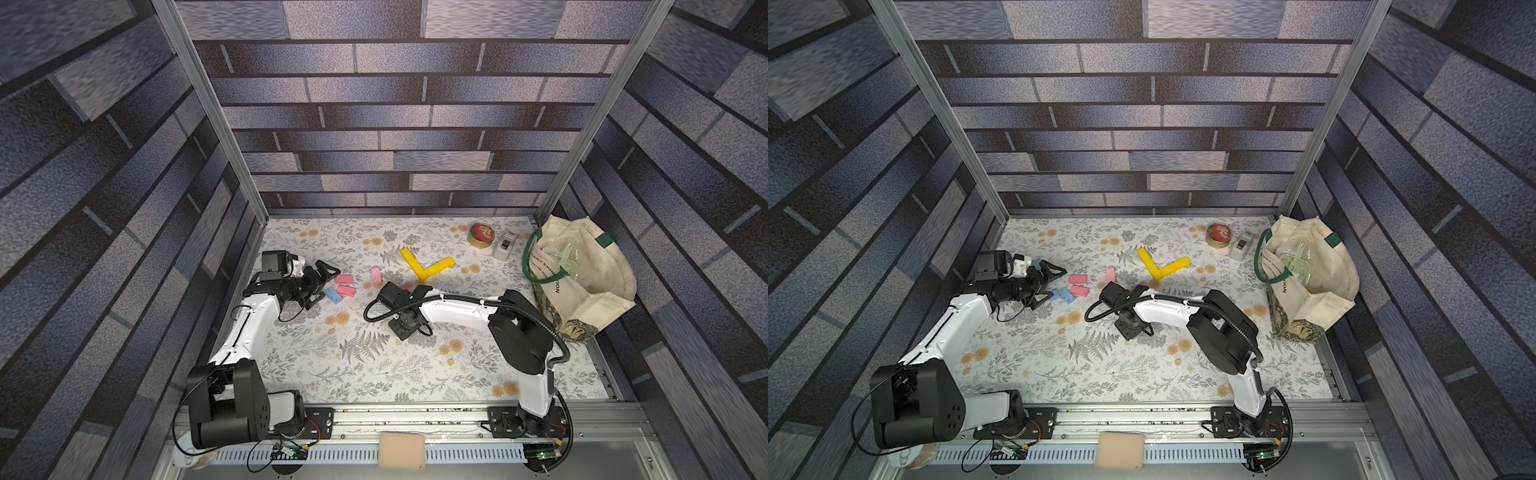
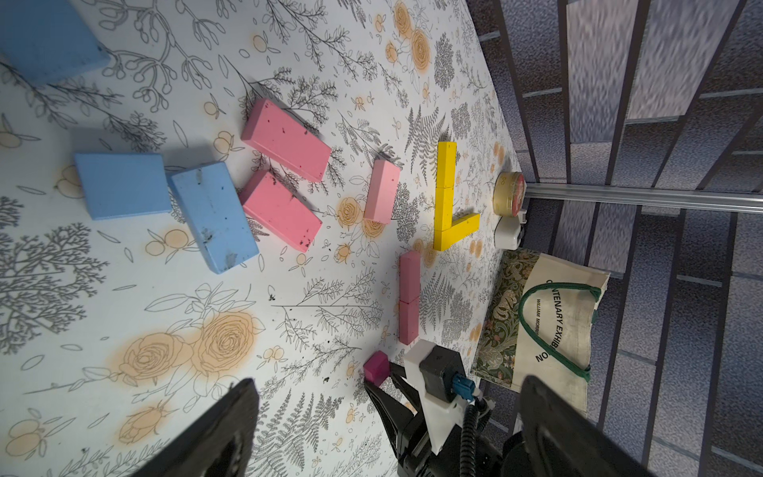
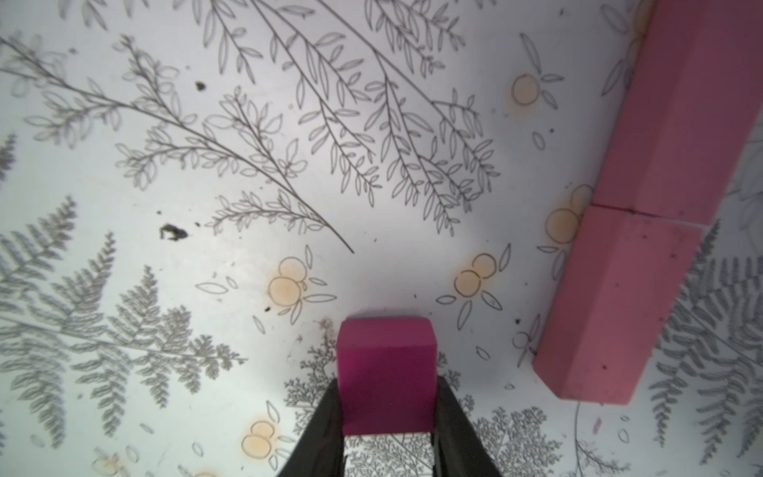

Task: Assemble the letter v with building blocks
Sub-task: Assemble the building block at the center of the board.

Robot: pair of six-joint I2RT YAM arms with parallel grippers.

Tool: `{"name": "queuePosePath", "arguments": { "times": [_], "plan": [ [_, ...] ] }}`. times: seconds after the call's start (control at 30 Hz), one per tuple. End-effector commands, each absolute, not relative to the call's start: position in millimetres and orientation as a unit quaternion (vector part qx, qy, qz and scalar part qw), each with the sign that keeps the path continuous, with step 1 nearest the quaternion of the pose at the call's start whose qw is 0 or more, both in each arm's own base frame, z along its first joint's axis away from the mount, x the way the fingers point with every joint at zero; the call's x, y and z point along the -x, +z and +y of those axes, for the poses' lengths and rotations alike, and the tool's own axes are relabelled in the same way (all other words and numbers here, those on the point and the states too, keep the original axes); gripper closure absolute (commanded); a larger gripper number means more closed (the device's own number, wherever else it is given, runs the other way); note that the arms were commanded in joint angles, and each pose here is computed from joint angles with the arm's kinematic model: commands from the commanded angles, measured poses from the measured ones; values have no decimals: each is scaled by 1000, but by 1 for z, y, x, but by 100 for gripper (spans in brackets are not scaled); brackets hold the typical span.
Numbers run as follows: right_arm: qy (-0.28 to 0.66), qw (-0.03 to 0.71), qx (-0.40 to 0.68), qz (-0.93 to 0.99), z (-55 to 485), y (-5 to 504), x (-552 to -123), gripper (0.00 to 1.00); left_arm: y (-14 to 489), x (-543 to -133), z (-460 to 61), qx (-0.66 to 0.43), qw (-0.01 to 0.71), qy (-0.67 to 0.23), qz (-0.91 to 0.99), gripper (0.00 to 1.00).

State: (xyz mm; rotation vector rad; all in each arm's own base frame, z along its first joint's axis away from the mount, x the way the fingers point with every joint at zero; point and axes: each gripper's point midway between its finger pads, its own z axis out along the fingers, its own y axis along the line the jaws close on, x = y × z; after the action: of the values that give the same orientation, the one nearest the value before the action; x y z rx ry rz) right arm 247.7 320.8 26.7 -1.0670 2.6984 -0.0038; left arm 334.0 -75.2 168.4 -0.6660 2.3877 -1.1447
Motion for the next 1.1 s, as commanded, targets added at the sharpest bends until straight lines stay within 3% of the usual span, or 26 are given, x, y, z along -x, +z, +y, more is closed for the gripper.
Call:
{"name": "queuePosePath", "arguments": {
  "times": [0.0,0.2,0.63,1.07],
  "plan": [
    [6,154,352,923,321,70,-253,83,175,-335,-73,240,211,-412,853,0],
    [-9,169,335,927,289,92,-252,83,176,-333,-80,229,210,-414,855,0],
    [-19,135,297,945,229,46,-236,82,172,-333,-86,223,201,-413,860,0],
    [-2,121,300,946,242,23,-241,79,171,-333,-87,222,198,-412,861,0]
  ]
}}
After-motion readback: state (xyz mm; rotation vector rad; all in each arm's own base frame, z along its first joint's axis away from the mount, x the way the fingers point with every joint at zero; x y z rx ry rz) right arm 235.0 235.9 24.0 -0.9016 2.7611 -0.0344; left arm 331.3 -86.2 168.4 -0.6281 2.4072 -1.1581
